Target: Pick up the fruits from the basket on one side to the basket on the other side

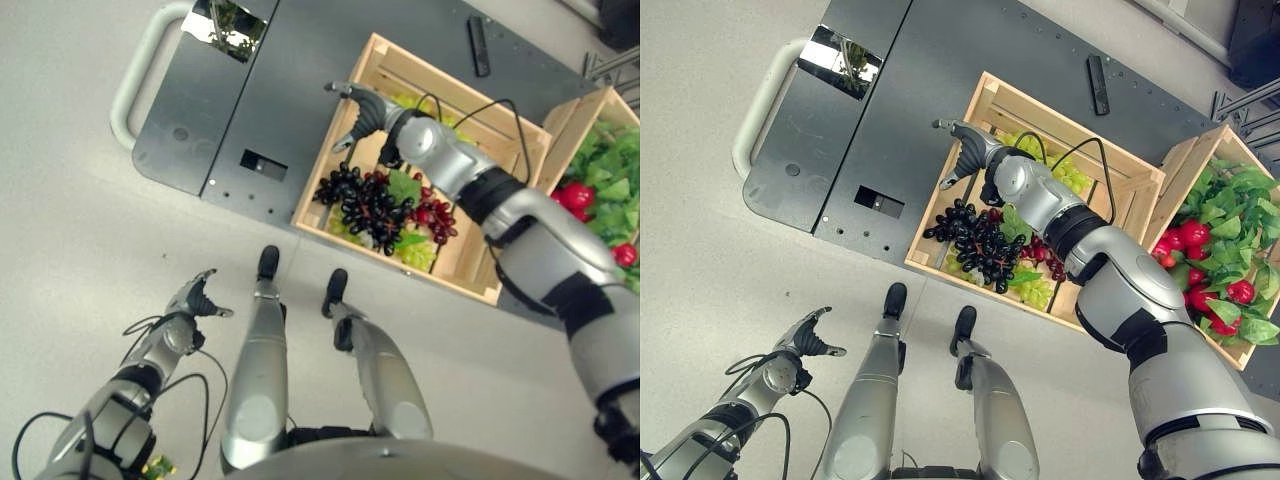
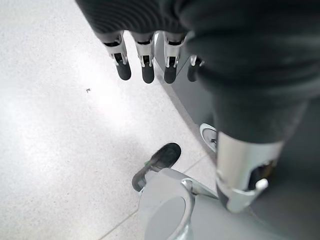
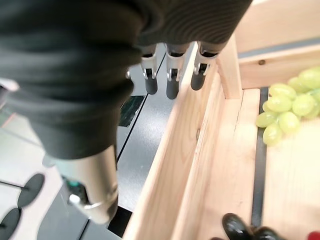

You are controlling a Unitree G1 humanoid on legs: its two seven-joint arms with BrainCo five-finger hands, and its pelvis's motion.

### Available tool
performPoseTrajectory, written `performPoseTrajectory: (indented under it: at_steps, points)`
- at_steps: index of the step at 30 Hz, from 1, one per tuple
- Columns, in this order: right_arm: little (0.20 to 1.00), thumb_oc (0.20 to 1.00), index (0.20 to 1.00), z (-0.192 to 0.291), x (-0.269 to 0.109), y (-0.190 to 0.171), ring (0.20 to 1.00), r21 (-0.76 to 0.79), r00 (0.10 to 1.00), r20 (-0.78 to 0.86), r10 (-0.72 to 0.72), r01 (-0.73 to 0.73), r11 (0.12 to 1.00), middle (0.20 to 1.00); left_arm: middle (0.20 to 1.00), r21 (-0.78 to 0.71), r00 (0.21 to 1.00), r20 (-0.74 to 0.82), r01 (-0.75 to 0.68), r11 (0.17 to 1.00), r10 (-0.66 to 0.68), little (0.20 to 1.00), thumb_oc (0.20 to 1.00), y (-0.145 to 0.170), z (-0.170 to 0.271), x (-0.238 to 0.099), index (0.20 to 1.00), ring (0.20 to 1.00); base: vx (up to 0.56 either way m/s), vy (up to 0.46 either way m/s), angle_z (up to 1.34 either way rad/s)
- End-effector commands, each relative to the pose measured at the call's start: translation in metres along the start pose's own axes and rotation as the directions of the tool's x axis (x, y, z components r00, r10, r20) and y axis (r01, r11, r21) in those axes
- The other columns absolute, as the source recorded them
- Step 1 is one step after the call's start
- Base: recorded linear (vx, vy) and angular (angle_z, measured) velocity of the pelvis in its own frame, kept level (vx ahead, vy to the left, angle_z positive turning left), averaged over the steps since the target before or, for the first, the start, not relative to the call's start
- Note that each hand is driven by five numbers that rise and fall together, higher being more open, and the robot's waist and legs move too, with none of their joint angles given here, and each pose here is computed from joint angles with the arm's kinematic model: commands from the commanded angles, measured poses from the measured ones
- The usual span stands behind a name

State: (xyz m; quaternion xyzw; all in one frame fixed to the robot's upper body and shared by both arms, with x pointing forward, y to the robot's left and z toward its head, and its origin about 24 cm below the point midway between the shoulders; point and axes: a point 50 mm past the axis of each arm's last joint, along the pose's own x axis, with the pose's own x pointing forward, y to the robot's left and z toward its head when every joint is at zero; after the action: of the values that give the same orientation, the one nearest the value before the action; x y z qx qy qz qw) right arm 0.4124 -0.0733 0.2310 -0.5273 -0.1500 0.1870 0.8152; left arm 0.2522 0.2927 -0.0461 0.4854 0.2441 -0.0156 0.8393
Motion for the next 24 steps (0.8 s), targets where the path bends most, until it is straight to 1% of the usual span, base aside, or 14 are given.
performPoseTrajectory:
  at_steps: [1, 3, 4, 5, 6, 8, 12, 13, 16, 17, 18, 21, 22, 24]
  points:
    - [1.000, 1.000, 1.000, -0.007, -0.008, -0.022, 1.000, -0.087, 1.000, -0.001, -0.027, 0.026, 0.996, 1.000, 1.000, -0.024, 1.000, -0.027, 0.003, 1.000, -0.004, 1.000, 1.000, -0.010, -0.008, -0.006, 1.000, 1.000, 0.00, 0.000, 0.00]
    - [1.000, 1.000, 1.000, -0.003, -0.009, -0.025, 1.000, -0.091, 0.999, 0.021, -0.027, 0.029, 0.995, 1.000, 1.000, -0.026, 1.000, -0.030, 0.006, 1.000, -0.007, 1.000, 1.000, -0.010, -0.010, -0.007, 1.000, 1.000, 0.00, 0.000, 0.00]
    - [1.000, 1.000, 1.000, 0.003, -0.014, -0.029, 1.000, -0.079, 0.997, 0.074, -0.028, 0.034, 0.996, 1.000, 1.000, -0.032, 0.999, -0.042, 0.010, 0.999, -0.011, 1.000, 1.000, -0.012, -0.014, -0.009, 1.000, 1.000, 0.00, 0.000, 0.00]
    - [1.000, 1.000, 1.000, 0.003, -0.014, -0.029, 1.000, -0.079, 0.997, 0.074, -0.028, 0.034, 0.996, 1.000, 1.000, -0.031, 0.999, -0.041, 0.009, 0.999, -0.011, 1.000, 1.000, -0.012, -0.014, -0.009, 1.000, 1.000, 0.00, 0.000, 0.00]
    - [1.000, 1.000, 1.000, 0.008, -0.020, -0.035, 1.000, -0.050, 0.992, 0.121, -0.037, 0.044, 0.998, 1.000, 1.000, -0.041, 0.999, -0.052, 0.005, 0.999, -0.008, 1.000, 1.000, -0.011, -0.017, -0.010, 1.000, 1.000, 0.00, 0.000, 0.00]
    - [1.000, 1.000, 1.000, 0.012, -0.028, -0.042, 1.000, -0.035, 0.985, 0.166, -0.044, 0.051, 0.998, 1.000, 1.000, -0.045, 0.997, -0.070, 0.008, 0.999, -0.012, 1.000, 1.000, -0.013, -0.022, -0.013, 1.000, 1.000, 0.00, 0.000, 0.00]
    - [1.000, 1.000, 1.000, 0.019, -0.037, -0.051, 1.000, -0.058, 0.974, 0.223, -0.037, 0.051, 0.997, 1.000, 1.000, -0.052, 0.996, -0.083, 0.014, 0.999, -0.018, 1.000, 1.000, -0.014, -0.026, -0.015, 1.000, 1.000, 0.00, 0.000, 0.00]
    - [1.000, 1.000, 1.000, 0.018, -0.045, -0.057, 1.000, -0.083, 0.972, 0.234, -0.023, 0.043, 0.996, 1.000, 1.000, -0.061, 0.996, -0.089, 0.015, 0.998, -0.020, 1.000, 1.000, -0.014, -0.028, -0.016, 1.000, 1.000, 0.00, 0.000, 0.00]
    - [1.000, 1.000, 1.000, 0.013, -0.055, -0.064, 1.000, -0.146, 0.975, 0.221, 0.014, 0.019, 0.989, 1.000, 1.000, -0.060, 0.995, -0.092, 0.025, 0.998, -0.031, 1.000, 1.000, -0.015, -0.030, -0.017, 1.000, 1.000, 0.00, -0.002, 0.02]
    - [1.000, 1.000, 1.000, 0.013, -0.055, -0.064, 1.000, -0.146, 0.975, 0.221, 0.014, 0.019, 0.989, 1.000, 1.000, -0.060, 0.995, -0.092, 0.025, 0.998, -0.030, 1.000, 1.000, -0.015, -0.030, -0.017, 1.000, 1.000, 0.00, 0.000, 0.00]
    - [1.000, 1.000, 1.000, 0.002, -0.060, -0.065, 1.000, -0.179, 0.983, 0.178, 0.040, -0.007, 0.984, 1.000, 1.000, -0.062, 0.995, -0.093, 0.033, 0.998, -0.039, 1.000, 1.000, -0.016, -0.030, -0.017, 1.000, 1.000, 0.00, 0.000, 0.00]
    - [1.000, 1.000, 1.000, -0.006, -0.063, -0.065, 1.000, -0.217, 0.988, 0.138, 0.071, -0.039, 0.975, 1.000, 1.000, -0.058, 0.994, -0.095, 0.040, 0.997, -0.046, 1.000, 1.000, -0.016, -0.032, -0.018, 1.000, 1.000, 0.01, 0.002, 0.04]
    - [1.000, 1.000, 1.000, -0.007, -0.068, -0.068, 1.000, -0.250, 0.986, 0.128, 0.105, -0.071, 0.966, 1.000, 1.000, -0.057, 0.994, -0.094, 0.044, 0.997, -0.050, 1.000, 1.000, -0.016, -0.033, -0.019, 1.000, 1.000, 0.00, 0.000, 0.00]
    - [1.000, 1.000, 1.000, -0.007, -0.075, -0.073, 1.000, -0.257, 0.985, 0.130, 0.117, -0.080, 0.963, 1.000, 1.000, -0.059, 0.994, -0.096, 0.049, 0.997, -0.055, 1.000, 1.000, -0.016, -0.035, -0.020, 1.000, 1.000, 0.00, 0.000, 0.00]
